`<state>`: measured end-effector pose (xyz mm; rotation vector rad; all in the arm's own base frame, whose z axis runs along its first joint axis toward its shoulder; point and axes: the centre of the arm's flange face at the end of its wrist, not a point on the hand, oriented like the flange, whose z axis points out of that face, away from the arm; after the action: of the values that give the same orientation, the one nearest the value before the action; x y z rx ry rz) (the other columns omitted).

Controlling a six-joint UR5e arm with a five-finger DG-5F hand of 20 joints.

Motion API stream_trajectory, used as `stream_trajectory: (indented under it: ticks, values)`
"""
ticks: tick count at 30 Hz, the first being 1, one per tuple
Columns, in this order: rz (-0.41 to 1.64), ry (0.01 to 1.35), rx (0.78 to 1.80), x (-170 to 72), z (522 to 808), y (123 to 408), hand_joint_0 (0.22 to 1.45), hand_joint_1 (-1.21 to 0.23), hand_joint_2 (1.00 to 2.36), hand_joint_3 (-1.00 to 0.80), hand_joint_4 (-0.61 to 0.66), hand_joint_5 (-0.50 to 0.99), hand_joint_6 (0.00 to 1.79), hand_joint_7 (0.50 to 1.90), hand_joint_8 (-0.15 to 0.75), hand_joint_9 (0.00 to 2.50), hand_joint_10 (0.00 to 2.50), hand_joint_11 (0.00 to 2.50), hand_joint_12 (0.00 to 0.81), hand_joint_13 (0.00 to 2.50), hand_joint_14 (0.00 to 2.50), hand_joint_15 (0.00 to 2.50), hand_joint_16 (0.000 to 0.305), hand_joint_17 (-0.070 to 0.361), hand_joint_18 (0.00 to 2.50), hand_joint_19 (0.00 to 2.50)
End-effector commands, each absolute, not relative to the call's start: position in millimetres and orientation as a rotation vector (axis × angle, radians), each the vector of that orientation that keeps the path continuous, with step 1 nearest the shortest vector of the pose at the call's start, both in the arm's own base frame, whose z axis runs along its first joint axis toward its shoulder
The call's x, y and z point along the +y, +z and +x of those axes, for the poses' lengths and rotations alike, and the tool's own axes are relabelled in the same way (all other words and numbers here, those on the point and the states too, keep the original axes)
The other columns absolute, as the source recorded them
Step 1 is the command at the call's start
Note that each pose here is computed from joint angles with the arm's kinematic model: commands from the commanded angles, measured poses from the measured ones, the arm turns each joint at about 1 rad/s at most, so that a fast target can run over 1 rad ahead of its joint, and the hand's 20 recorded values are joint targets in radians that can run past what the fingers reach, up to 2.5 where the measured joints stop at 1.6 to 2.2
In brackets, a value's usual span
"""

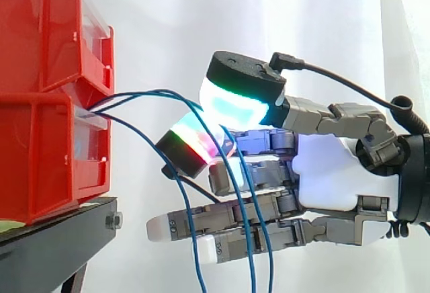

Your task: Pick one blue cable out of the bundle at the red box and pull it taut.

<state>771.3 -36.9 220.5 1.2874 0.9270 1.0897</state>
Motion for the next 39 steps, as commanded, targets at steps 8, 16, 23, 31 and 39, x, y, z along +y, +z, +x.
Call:
stream_trajectory:
  ticks: [8, 16, 23, 31, 39]
  values:
    - [1.288, 1.090, 0.927, -36.8, 771.1, 220.2, 0.60, -0.78, 1.00, -0.05, -0.14, -0.11, 0.85, 1.18, 0.260, 1.20, 0.01, 0.88, 0.351, 0.52, 0.01, 0.18, 0.053, 0.119, 0.64, 0.31]
    - [1.306, 1.078, 0.946, -37.3, 768.6, 217.5, 0.60, -0.80, 1.00, -0.01, -0.14, -0.10, 0.85, 1.18, 0.276, 1.22, 0.01, 0.90, 0.353, 0.55, 0.01, 0.19, 0.053, 0.119, 0.67, 0.30]
    - [1.368, 1.028, 1.004, -42.4, 759.4, 208.9, 0.60, -0.81, 1.00, 0.00, -0.14, -0.10, 0.85, 1.17, 0.285, 1.03, 0.01, 0.73, 0.358, 0.54, 0.01, 0.18, 0.054, 0.121, 0.68, 0.31]
    - [1.416, 1.012, 1.034, -42.3, 753.1, 204.8, 0.60, -0.82, 1.00, -0.01, -0.14, -0.10, 0.84, 1.17, 0.277, 0.92, 0.01, 0.54, 0.359, 0.53, 0.01, 0.17, 0.054, 0.122, 0.68, 0.31]
    - [1.441, 0.986, 1.046, -46.8, 744.3, 223.7, 0.60, -0.82, 1.00, -0.01, -0.14, -0.10, 0.84, 1.18, 0.273, 0.88, 0.01, 0.54, 0.356, 0.50, 0.01, 0.17, 0.054, 0.121, 0.66, 0.31]
